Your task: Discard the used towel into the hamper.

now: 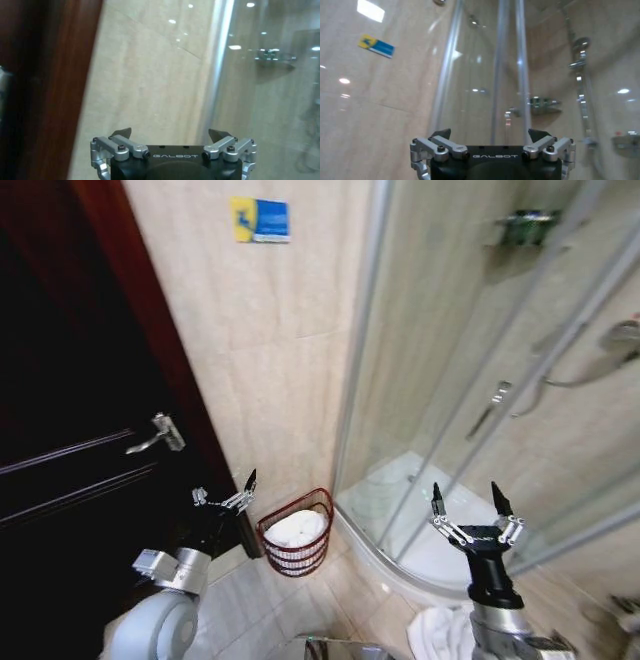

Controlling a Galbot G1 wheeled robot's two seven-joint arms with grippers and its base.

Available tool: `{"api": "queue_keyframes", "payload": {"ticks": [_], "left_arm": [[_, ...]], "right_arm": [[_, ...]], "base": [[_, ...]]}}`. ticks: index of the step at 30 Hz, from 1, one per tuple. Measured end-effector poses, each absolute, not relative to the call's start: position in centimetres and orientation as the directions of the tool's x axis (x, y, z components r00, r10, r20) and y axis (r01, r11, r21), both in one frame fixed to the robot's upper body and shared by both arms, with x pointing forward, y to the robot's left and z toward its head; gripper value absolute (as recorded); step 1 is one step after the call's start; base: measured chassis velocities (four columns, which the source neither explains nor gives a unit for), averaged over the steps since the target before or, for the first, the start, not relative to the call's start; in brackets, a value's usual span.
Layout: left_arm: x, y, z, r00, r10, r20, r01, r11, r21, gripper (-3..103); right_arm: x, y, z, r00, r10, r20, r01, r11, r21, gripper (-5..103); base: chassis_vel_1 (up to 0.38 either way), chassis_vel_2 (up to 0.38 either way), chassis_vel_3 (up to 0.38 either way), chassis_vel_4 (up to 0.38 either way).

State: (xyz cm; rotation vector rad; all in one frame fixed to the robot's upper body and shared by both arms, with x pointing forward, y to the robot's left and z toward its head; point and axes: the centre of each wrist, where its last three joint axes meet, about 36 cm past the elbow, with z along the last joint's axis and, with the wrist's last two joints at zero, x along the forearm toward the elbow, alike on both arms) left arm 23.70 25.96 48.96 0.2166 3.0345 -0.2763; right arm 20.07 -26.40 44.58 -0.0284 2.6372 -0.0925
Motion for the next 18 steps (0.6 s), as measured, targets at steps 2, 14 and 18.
{"api": "queue_keyframes", "payload": {"ticks": [2, 14, 18], "left_arm": [[23.70, 25.97, 48.96, -0.986, 0.133, -0.099, 0.148, 0.974, -0.173, 100], [23.70, 25.97, 48.96, -0.986, 0.133, -0.099, 0.148, 0.974, -0.173, 100], [23.70, 25.97, 48.96, -0.986, 0.133, -0.099, 0.148, 0.974, -0.173, 100]], "right_arm": [[20.08, -26.40, 44.55, -0.876, -0.035, -0.481, -0.002, 0.998, -0.070, 100], [20.43, -26.50, 44.50, -0.875, -0.019, -0.485, 0.010, 0.998, -0.058, 100], [20.49, -26.49, 44.52, -0.874, -0.018, -0.486, 0.011, 0.998, -0.056, 100]], "base": [[-0.127, -0.118, -0.120, -0.113], [-0.126, -0.119, -0.128, -0.126], [-0.119, -0.120, -0.132, -0.126]]}}
